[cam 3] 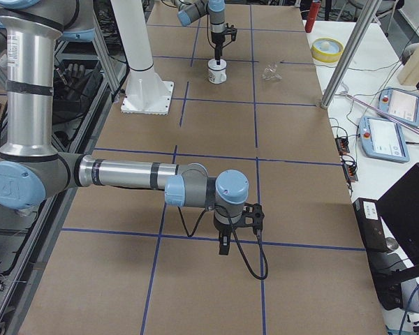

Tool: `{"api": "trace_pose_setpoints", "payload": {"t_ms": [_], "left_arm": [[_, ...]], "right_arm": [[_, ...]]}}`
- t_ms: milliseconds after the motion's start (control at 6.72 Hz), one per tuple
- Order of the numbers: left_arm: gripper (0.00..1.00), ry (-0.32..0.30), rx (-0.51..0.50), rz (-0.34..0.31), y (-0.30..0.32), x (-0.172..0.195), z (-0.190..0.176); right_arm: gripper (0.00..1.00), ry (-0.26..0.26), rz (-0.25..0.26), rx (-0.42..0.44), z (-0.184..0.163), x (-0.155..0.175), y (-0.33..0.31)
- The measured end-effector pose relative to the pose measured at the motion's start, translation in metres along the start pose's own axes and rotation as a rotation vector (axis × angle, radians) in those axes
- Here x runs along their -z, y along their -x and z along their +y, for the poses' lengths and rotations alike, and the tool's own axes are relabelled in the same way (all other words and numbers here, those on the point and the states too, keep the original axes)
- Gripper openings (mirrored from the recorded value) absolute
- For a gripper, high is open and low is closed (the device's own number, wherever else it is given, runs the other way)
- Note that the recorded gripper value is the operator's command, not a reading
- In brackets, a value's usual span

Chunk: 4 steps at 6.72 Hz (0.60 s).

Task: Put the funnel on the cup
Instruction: 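Move the left gripper over the white lid on the enamel mug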

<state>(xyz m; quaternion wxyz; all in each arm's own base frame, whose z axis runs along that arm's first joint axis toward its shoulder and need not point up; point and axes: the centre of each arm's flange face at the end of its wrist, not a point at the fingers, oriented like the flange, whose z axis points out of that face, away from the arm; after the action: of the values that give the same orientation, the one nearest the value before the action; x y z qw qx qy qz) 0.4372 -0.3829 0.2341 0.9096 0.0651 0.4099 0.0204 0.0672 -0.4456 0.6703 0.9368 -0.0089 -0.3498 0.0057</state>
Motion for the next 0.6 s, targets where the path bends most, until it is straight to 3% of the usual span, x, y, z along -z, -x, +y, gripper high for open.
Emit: {"api": "trace_pose_setpoints", "payload": {"t_ms": [149,595], "left_arm": [[1.0,-0.001,0.002,0.003,0.0053,0.0047,0.0046],[0.78,0.004,0.005,-0.001,0.0088,0.0043,0.0078]], "right_arm": [[1.0,0.0,0.0,0.0,0.0001,0.0,0.0],[1.0,0.0,0.0,0.0,0.0,0.0,0.0]]}}
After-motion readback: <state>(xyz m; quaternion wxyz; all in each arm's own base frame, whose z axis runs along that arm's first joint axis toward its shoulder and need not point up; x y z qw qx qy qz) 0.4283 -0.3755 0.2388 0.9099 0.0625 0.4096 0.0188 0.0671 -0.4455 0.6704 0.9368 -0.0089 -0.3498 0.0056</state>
